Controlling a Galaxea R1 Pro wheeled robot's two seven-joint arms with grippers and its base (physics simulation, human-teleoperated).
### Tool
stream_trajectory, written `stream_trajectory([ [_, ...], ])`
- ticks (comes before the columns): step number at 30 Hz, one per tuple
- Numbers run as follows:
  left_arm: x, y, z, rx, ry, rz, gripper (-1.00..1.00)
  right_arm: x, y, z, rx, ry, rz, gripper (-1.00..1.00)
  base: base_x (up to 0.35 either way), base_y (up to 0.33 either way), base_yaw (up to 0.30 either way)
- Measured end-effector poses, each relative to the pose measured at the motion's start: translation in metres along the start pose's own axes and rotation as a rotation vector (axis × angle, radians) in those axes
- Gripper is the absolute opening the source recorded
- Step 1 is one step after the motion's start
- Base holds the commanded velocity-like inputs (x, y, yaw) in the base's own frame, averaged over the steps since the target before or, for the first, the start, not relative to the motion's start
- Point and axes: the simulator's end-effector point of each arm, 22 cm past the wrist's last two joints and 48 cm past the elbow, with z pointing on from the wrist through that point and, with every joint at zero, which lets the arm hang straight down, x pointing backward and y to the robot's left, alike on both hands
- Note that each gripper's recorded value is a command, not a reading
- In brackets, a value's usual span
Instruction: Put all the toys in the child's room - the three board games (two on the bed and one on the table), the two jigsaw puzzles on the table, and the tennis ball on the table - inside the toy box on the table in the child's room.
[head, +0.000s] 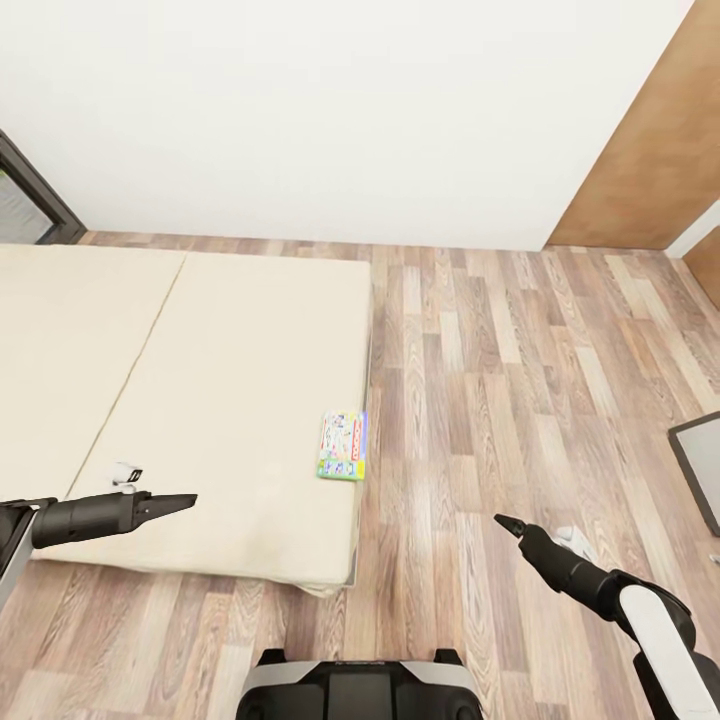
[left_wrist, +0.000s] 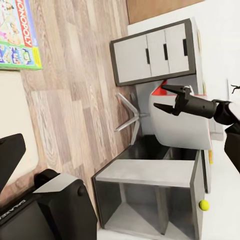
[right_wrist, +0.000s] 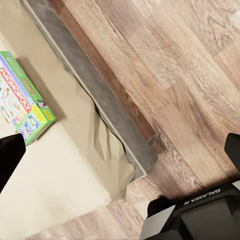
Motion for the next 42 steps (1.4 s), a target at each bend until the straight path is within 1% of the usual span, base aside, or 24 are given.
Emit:
stream_trajectory([
  [9, -0.004, -0.006, -0.002, 0.002, -0.007, 0.013, 1.00, -0.001, 0.002, -0.002, -0.004, -0.003, 0.003, 1.00, 0.000, 0.000, 0.000],
  [42, -0.018, -0.028, -0.010, 0.008, -0.028, 0.063, 1.00, -0.012, 0.022, -0.016, -0.042, -0.035, -0.011, 1.00, 0.000, 0.000, 0.000],
])
